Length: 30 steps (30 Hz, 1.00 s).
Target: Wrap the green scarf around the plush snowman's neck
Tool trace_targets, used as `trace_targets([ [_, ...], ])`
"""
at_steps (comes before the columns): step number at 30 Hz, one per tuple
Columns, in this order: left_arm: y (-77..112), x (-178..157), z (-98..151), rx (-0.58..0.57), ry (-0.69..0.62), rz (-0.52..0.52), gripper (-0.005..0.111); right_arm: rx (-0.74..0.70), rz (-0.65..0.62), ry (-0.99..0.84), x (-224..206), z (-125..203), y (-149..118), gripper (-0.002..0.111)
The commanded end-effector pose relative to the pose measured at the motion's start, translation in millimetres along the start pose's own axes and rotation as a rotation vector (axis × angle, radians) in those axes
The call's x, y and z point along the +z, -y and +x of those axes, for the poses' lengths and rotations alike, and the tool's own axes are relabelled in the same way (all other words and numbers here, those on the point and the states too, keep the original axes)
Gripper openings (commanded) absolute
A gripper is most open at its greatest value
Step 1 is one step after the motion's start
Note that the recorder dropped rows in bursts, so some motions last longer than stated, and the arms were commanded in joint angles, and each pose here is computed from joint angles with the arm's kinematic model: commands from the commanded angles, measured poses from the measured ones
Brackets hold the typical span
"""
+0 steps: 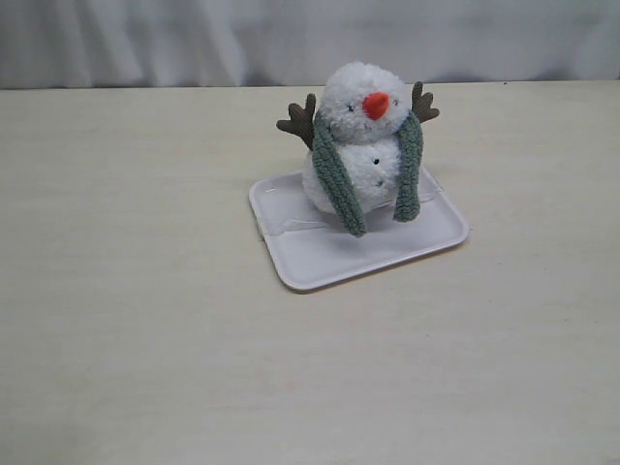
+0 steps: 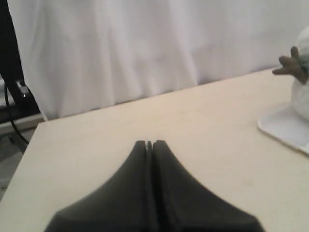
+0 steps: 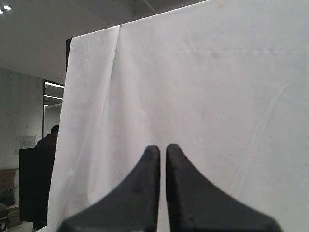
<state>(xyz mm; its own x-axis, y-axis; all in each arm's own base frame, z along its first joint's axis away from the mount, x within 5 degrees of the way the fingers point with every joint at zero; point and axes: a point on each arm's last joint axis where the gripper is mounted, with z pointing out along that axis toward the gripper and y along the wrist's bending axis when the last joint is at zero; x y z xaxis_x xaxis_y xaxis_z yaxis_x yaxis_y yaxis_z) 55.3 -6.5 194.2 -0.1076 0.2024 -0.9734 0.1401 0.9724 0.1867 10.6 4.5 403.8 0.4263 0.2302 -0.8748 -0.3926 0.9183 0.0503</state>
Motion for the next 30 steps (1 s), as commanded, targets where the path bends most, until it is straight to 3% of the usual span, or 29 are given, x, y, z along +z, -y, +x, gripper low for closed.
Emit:
trace_targets([
  [1, 1.7, -0.4, 10.9, -0.006, -0.109, 0.015, 0.0, 0.001, -0.003, -0.006, -1.2, 1.5, 0.0, 0.004],
  [8, 1.7, -0.4, 11.1, -0.177, -0.112, 0.006, 0.0, 0.001, -0.003, -0.006, -1.2, 1.5, 0.0, 0.004],
  [12, 1.5, -0.6, 12.5, -0.14, -0.128, 0.005, 0.0, 0.001, -0.003, -0.006, -1.2, 1.5, 0.0, 0.004],
  [30, -1.5, -0.5, 11.1, -0.175, -0.111, -0.049, 0.0, 0.001, -0.003, -0.006, -1.2, 1.5, 0.0, 0.004],
])
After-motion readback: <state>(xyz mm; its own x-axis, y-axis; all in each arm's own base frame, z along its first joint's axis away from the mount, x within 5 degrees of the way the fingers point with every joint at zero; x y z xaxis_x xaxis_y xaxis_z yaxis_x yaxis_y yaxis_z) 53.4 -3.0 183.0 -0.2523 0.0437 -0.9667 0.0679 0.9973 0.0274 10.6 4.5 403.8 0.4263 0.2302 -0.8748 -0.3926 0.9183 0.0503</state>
